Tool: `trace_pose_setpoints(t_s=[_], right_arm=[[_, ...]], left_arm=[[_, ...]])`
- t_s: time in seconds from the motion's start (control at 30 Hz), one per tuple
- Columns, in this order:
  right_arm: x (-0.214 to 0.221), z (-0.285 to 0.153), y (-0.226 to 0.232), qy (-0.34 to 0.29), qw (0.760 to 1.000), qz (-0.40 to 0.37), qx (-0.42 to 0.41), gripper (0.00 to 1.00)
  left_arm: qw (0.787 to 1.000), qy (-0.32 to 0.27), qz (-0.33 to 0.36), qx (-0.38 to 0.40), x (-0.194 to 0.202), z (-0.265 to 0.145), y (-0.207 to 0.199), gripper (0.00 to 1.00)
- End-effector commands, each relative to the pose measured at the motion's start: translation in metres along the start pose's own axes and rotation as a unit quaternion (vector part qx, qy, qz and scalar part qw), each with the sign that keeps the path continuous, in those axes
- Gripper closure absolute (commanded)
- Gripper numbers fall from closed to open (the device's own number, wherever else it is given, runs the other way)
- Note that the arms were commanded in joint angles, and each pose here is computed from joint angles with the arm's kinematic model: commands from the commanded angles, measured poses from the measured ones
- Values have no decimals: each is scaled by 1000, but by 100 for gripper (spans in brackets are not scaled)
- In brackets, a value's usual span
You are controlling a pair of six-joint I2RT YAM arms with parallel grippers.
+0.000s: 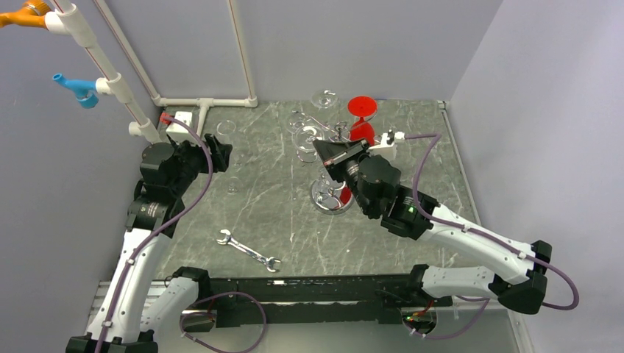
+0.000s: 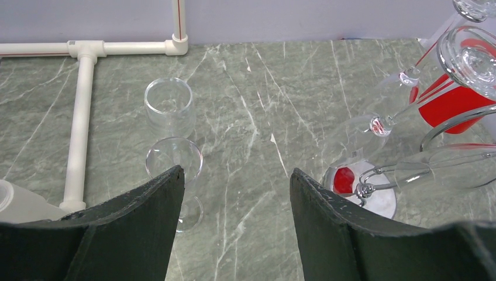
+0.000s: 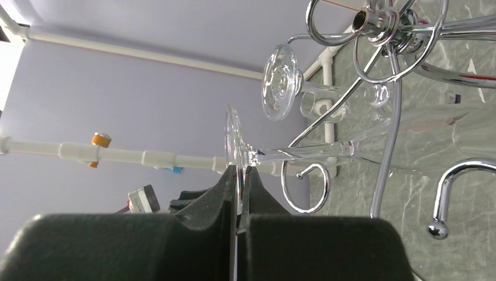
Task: Take the wine glass off the wine glass rack
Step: Pick up the wine glass from the wine rack.
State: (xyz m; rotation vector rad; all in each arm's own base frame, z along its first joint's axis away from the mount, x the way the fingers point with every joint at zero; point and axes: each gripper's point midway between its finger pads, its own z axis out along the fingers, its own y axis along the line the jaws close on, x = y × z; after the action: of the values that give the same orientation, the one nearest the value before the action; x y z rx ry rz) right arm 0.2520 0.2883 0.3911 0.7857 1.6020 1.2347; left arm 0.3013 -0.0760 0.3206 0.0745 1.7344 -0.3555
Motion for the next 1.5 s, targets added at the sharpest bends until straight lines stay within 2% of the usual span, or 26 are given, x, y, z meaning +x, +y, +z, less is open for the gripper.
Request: trace_pose_setpoints(t_s=[0.0, 1.03, 1.47], right_arm=[[-20, -11, 21, -18, 999, 34, -31, 100], [-29, -30, 2, -6, 1000, 27, 2, 100], [-25, -34, 2, 12, 1000, 9, 1, 100]], left_arm=[[1000, -8, 0, 8, -3, 3, -3, 30], [1000, -2, 1, 2, 0, 5, 0, 30], [999, -7, 9, 40, -2, 3, -13, 28]])
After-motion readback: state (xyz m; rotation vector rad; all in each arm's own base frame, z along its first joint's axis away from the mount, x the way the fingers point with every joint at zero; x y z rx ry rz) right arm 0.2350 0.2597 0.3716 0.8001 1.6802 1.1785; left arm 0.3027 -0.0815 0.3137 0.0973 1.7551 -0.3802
